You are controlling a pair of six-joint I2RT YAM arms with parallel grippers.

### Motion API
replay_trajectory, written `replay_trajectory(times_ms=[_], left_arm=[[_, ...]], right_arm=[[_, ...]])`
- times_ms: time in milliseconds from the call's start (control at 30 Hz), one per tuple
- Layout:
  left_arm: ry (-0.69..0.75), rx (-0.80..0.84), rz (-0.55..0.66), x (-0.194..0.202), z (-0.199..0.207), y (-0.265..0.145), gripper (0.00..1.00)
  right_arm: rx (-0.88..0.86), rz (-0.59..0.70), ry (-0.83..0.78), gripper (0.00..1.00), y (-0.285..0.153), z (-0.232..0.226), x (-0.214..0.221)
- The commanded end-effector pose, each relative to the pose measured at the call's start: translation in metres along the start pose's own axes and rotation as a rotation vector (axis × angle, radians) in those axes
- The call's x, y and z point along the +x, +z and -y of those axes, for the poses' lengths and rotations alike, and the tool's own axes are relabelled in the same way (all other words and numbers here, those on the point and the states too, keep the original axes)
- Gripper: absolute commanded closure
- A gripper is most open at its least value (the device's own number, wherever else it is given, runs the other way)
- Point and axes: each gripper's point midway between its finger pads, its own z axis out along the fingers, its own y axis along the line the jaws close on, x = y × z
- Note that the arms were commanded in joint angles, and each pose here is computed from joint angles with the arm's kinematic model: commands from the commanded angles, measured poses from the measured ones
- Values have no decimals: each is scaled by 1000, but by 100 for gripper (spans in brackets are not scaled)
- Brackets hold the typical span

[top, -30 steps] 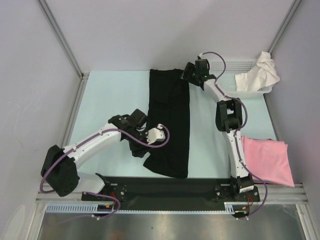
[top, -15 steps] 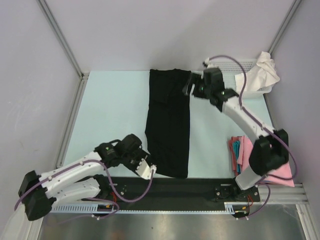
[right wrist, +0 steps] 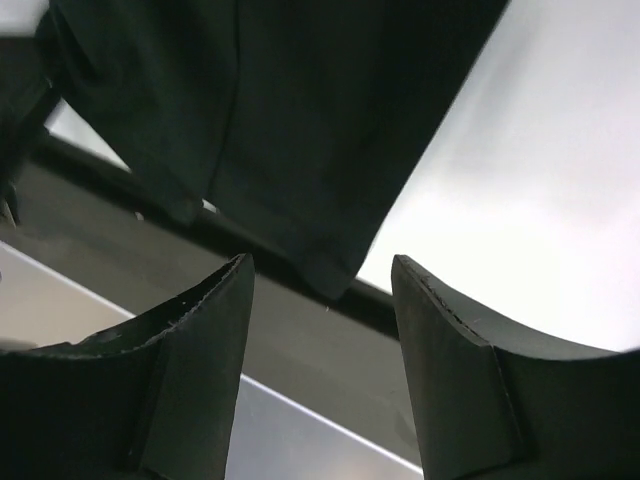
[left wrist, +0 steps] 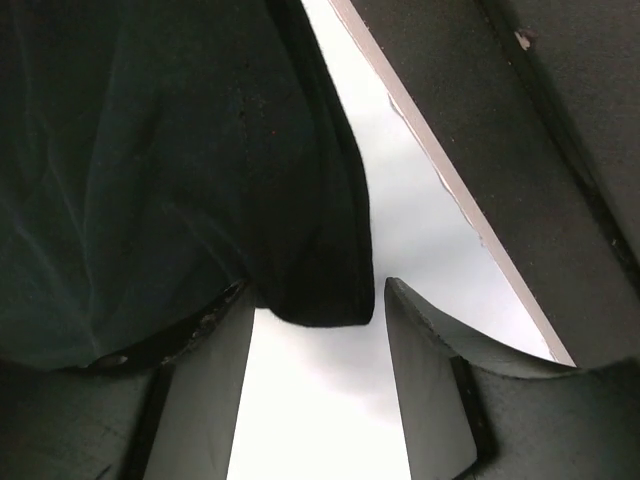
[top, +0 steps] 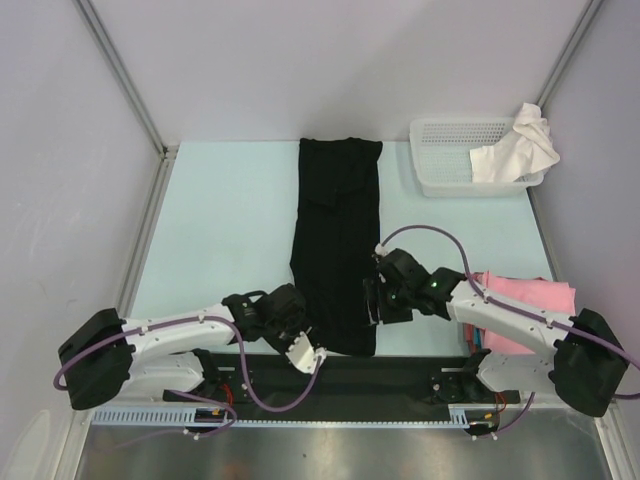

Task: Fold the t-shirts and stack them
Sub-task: Fold the tshirt

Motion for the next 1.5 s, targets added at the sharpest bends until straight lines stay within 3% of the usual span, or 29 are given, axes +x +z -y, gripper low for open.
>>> replay_trajectory(times_ms=[0, 100, 200, 300, 367, 400, 700, 867, 1000, 1067, 1267, 1400, 1467], left_arm=[[23, 2, -2, 2, 3, 7, 40], [-8, -7, -33, 7, -1, 10, 40], [-35, -6, -47, 9, -1, 11, 50], [-41, 3, -53, 11, 4, 13, 72], [-63, 8, -51, 11, 7, 12, 98], [-77, 6, -45, 8, 6, 11, 100], [-312, 176, 118, -58, 35, -19, 100], [-386, 186, 135, -67, 36, -24, 100], [-452, 127, 115, -56, 8, -34, 100], [-534, 109, 106, -40, -7, -38, 100], [-573, 36, 65, -9, -63, -49, 100], [-620, -28, 54, 14, -121, -64, 100], [-669, 11, 3, 37, -129, -54, 100]], right_arm=[[-3, -84, 28, 37, 6, -6, 30], [20, -129, 22, 38, 14, -1, 46], [26, -161, 25, 38, 22, 3, 57], [33, -166, 21, 40, 31, 7, 61], [24, -167, 24, 46, 38, 6, 61], [23, -168, 21, 51, 40, 6, 61], [1, -192, 19, 100, 37, 5, 70], [-7, -205, 3, 100, 21, 3, 71], [8, -227, -44, 100, 3, 0, 65], [-6, -184, -41, 100, -4, -4, 41], [-31, -75, -5, 100, -4, 5, -32], [-22, 23, 1, 100, 2, 15, -90], [12, 46, 0, 100, 11, 24, -113]])
